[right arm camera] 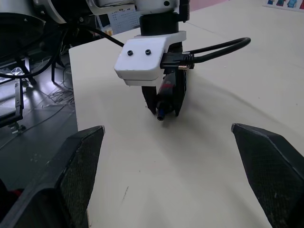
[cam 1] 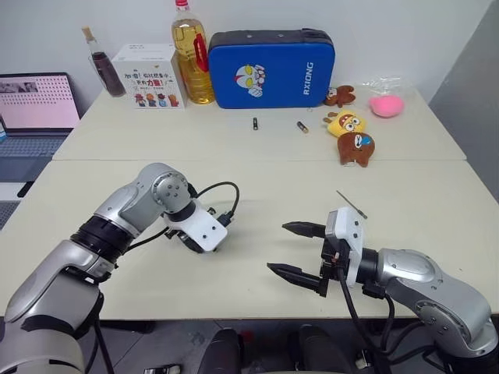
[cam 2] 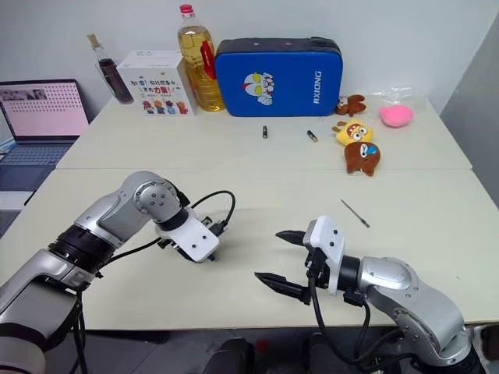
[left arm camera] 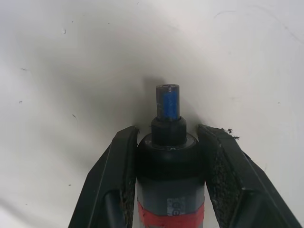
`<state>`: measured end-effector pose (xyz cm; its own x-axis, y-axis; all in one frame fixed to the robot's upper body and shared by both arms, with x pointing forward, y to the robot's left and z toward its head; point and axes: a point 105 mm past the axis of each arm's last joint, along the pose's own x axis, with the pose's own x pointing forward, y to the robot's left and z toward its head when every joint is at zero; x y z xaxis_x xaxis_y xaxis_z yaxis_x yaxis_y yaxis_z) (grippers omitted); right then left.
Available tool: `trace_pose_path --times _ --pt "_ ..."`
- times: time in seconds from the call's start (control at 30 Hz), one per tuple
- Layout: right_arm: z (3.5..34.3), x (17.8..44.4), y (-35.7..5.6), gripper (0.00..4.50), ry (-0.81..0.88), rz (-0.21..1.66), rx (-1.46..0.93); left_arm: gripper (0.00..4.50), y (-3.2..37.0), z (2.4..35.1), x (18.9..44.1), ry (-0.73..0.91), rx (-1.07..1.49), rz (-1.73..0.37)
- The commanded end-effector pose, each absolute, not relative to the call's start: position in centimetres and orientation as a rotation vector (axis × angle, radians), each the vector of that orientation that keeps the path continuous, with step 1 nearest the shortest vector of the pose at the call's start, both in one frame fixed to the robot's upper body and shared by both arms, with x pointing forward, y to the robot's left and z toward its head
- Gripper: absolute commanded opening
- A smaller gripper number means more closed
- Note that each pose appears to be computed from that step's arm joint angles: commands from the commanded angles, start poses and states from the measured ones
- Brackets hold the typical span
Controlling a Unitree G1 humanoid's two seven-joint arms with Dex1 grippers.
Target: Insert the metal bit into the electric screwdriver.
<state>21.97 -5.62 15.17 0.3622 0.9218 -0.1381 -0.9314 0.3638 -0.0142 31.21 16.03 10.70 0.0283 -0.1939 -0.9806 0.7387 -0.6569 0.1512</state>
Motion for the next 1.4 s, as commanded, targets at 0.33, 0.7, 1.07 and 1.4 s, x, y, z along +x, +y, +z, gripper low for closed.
trace_pose_path --times 0.33,0.7,1.07,1.4 --pt "16.3 21.7 -5.5 4.50 0.058 1.201 -0.112 2.80 17.3 10.6 32.5 0.618 1.627 -1.653" --pt "16.3 21.9 -5.5 4.50 0.056 1.199 -0.105 4.41 17.2 10.7 33.0 0.596 1.622 -1.651" --pt "16.5 22.0 -5.2 4.50 0.048 1.202 -0.097 4.41 18.5 10.2 31.9 0.656 1.633 -1.690" --pt "16.6 22.2 -5.3 4.50 0.050 1.199 -0.094 2.41 18.5 10.1 31.6 0.662 1.620 -1.702"
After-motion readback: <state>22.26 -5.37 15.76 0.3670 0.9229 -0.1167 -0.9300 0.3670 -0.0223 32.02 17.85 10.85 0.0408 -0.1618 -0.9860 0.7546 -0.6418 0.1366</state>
